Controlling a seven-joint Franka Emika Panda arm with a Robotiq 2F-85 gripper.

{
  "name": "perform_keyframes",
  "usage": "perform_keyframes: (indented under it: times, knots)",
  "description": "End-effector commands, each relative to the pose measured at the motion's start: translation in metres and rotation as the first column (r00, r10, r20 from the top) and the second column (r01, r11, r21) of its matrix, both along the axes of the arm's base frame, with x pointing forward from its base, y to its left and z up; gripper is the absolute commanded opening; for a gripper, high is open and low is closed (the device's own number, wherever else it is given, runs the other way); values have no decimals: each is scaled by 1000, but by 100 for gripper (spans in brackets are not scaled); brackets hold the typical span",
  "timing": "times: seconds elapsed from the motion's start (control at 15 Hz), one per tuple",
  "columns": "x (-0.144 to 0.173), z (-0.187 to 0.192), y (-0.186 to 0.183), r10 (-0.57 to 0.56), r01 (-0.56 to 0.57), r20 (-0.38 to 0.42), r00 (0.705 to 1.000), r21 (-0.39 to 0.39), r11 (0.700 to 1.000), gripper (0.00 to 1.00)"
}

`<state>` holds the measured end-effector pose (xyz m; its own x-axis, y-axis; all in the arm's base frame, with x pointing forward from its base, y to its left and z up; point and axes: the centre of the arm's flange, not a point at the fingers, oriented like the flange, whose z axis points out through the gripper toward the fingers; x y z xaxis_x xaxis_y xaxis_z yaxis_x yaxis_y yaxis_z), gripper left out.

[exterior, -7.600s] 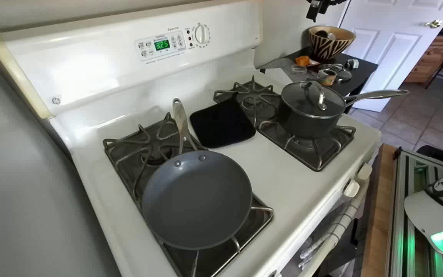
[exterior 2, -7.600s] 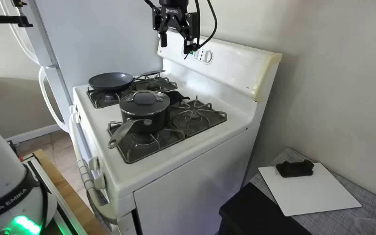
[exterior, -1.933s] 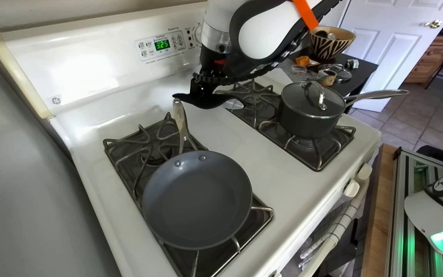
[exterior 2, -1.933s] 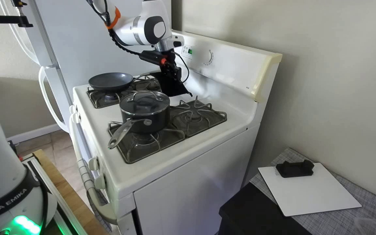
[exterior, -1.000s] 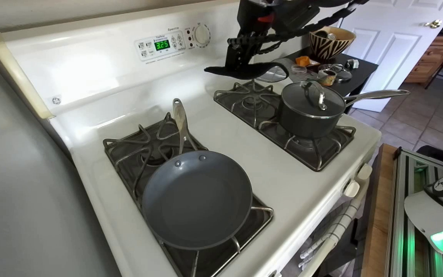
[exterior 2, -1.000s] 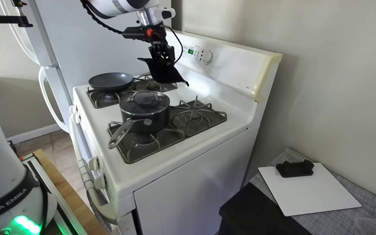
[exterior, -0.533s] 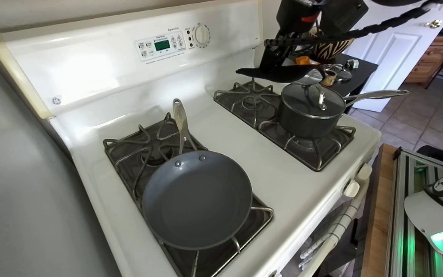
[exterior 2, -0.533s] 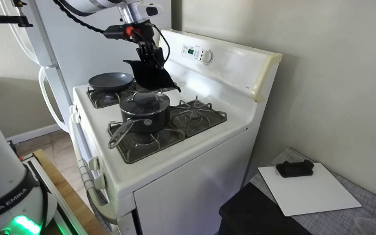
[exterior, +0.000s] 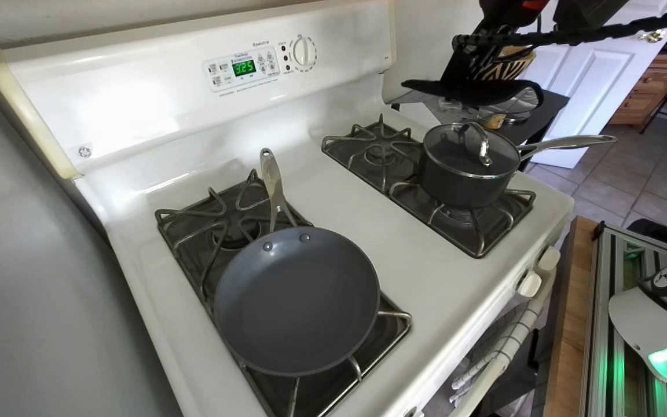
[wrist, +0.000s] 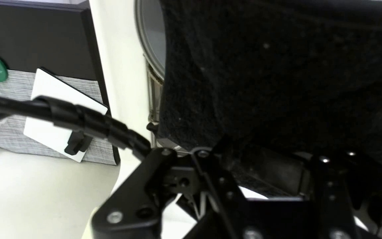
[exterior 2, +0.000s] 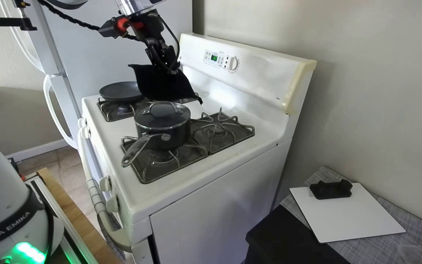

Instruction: Use the black trivet mat to lift the lid from the pot and put it on the stove

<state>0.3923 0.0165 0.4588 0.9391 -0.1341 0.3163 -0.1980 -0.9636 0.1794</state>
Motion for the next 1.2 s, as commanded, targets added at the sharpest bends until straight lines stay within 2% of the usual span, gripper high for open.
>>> perform_keyframes:
  times: [0.0,0.8,0.87,0.93,1.07,1.13]
  knots:
    - [-24,-6,-2,-38,37,-16,999,-52,998,0]
    - [-14,-40,6,-103,97,-68,992,-95,991,0]
    - [-13,-41,7,-106,99,-74,992,-91,991,4]
    - [-12,-42,7,-109,102,-79,991,-84,991,26]
    - [-12,-42,8,-101,95,-93,991,-69,993,31]
    - [-12,-41,8,-92,87,-100,991,-60,994,37]
